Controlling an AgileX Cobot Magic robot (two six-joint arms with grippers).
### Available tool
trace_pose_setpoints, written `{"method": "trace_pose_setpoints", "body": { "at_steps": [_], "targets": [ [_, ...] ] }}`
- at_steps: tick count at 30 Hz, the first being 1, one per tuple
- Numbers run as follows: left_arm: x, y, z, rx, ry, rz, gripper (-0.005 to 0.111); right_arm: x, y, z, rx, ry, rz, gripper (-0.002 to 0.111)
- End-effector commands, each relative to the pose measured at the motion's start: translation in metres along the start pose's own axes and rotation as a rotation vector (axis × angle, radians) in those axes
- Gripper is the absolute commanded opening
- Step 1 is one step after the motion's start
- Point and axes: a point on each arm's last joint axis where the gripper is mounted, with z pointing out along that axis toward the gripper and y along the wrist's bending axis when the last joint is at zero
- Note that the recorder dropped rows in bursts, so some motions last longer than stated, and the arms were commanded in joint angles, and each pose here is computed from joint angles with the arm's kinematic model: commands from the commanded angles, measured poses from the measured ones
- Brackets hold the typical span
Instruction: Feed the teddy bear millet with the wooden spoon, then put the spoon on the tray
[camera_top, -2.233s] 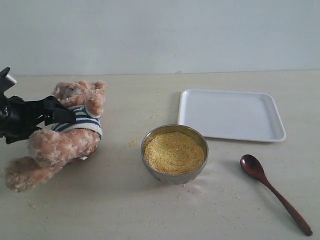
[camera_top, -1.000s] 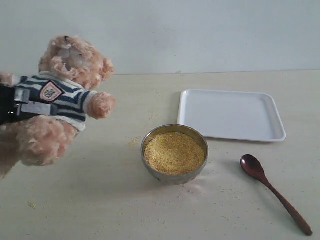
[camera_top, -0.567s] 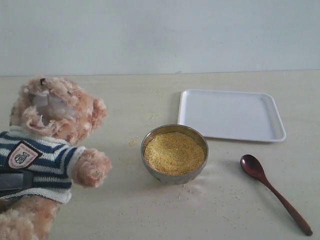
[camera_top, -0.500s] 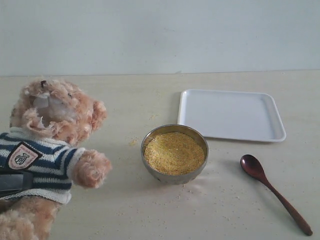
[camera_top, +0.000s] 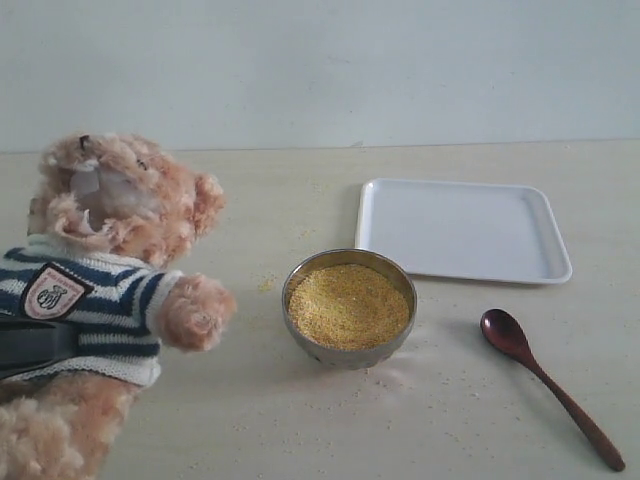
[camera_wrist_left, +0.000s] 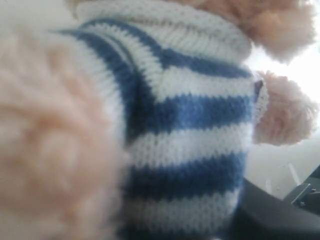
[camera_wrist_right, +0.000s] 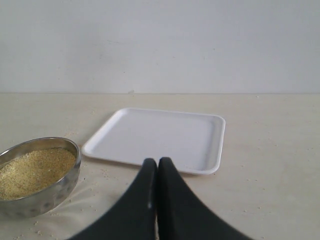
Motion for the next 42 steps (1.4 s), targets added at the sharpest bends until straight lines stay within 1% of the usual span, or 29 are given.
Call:
{"method": "trace_pose_setpoints", "body": {
  "at_steps": [1, 4, 6, 8, 11, 14, 17, 22, 25, 31, 42],
  "targets": [
    [-0.007, 0.004, 0.01, 0.106, -0.021, -0.038, 0.005, 0.0, 0.0, 0.0, 0.002, -0.009, 0.0, 0.0],
    [-0.012, 0.007, 0.018, 0.214, -0.031, -0.053, 0.005, 0.0, 0.0, 0.0, 0.002, -0.009, 0.0, 0.0],
    [-0.013, 0.011, 0.022, 0.235, -0.034, -0.077, 0.005, 0.0, 0.0, 0.0, 0.002, -0.009, 0.0, 0.0],
    [-0.012, 0.016, 0.024, 0.208, -0.017, -0.086, 0.005, 0.0, 0.0, 0.0, 0.002, -0.009, 0.0, 0.0],
    [-0.009, 0.018, 0.025, 0.184, 0.012, -0.074, 0.005, 0.0, 0.0, 0.0, 0.002, -0.009, 0.0, 0.0],
    [-0.005, 0.024, 0.026, 0.119, 0.055, -0.098, 0.005, 0.0, 0.0, 0.0, 0.002, -0.009, 0.0, 0.0],
    [-0.001, 0.028, 0.026, 0.076, 0.104, -0.086, 0.005, 0.0, 0.0, 0.0, 0.002, -0.009, 0.0, 0.0],
    [-0.001, 0.028, 0.026, 0.076, 0.102, -0.087, 0.005, 0.0, 0.0, 0.0, 0.002, -0.009, 0.0, 0.0],
    [-0.001, 0.029, 0.026, 0.059, 0.096, -0.087, 0.005, 0.0, 0.0, 0.0, 0.002, -0.009, 0.0, 0.0],
    [-0.005, 0.028, 0.026, 0.073, 0.062, -0.112, 0.005, 0.0, 0.0, 0.0, 0.002, -0.009, 0.0, 0.0],
    [-0.005, 0.028, 0.026, 0.075, 0.06, -0.109, 0.005, 0.0, 0.0, 0.0, 0.002, -0.009, 0.0, 0.0]
  ]
}}
